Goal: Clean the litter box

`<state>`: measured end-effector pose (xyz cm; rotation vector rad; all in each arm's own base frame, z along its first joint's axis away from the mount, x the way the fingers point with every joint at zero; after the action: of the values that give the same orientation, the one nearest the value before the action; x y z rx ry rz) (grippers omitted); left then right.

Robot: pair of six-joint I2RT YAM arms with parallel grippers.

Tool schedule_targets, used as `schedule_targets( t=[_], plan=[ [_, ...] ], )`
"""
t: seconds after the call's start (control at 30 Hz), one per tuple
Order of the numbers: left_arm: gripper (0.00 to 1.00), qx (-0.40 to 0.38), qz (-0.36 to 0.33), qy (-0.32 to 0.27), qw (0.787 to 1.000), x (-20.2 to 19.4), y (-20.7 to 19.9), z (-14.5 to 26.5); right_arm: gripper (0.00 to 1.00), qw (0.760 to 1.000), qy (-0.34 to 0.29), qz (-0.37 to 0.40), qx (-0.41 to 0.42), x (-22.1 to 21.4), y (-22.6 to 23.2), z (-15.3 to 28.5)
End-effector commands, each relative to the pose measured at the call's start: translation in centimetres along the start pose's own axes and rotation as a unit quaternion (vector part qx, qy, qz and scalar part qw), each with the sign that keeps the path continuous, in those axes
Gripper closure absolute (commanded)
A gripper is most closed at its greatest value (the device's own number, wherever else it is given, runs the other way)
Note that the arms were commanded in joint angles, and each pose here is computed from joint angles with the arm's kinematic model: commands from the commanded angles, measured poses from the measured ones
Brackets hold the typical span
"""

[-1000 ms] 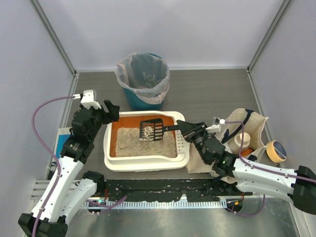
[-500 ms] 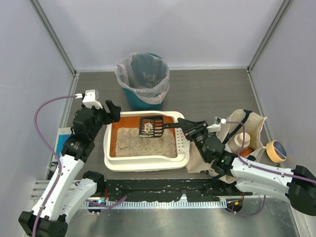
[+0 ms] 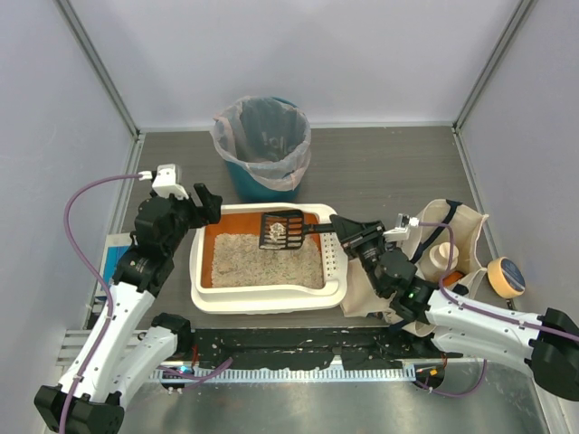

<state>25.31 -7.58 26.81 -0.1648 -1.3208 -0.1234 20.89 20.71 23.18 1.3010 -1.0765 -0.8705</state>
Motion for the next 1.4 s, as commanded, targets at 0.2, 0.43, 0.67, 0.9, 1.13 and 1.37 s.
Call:
schedule_targets(
  t=[0.2,0.43,0.67,0.9,1.13,1.37],
  plan=[
    [0.18,0.009,0.001,-0.019,1.0,1.6,0.2,-0.1,0.99,0.997,-0.004,-0.076,0.031,0.1,0.4,-0.4],
    [0.18,0.01,0.001,-0.013,1.0,1.2,0.2,-0.3,0.99,0.998,0.009,-0.041,0.046,-0.5,0.4,-0.7],
    [0.19,0.01,0.0,-0.008,1.0,1.1,0.2,-0.5,0.99,0.999,-0.015,-0.012,0.035,0.7,1.0,-0.5],
    [0.19,0.01,-0.001,-0.003,1.0,1.0,0.2,-0.7,0.99,0.999,-0.034,-0.001,0.015,1.6,-0.1,-0.1],
    [0.19,0.008,-0.001,-0.004,1.0,1.1,0.2,-0.6,0.99,0.999,-0.024,0.01,0.032,1.3,0.7,-0.2],
    [0.19,0.01,-0.001,-0.006,1.0,1.2,0.2,-0.4,0.99,0.998,0.012,0.03,0.046,-0.1,1.9,-0.9]
  ],
)
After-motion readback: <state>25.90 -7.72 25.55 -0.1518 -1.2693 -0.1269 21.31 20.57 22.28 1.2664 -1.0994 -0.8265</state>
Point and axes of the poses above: each gripper's point midway between its finger pads, its own z axis back along the fingers, its own y axis along the line the jaws close on, x = y × z, the point moved 4 cm from there along z, back along the fingers, and after that the axes turned 14 degrees about -z, right-handed, at the moved point
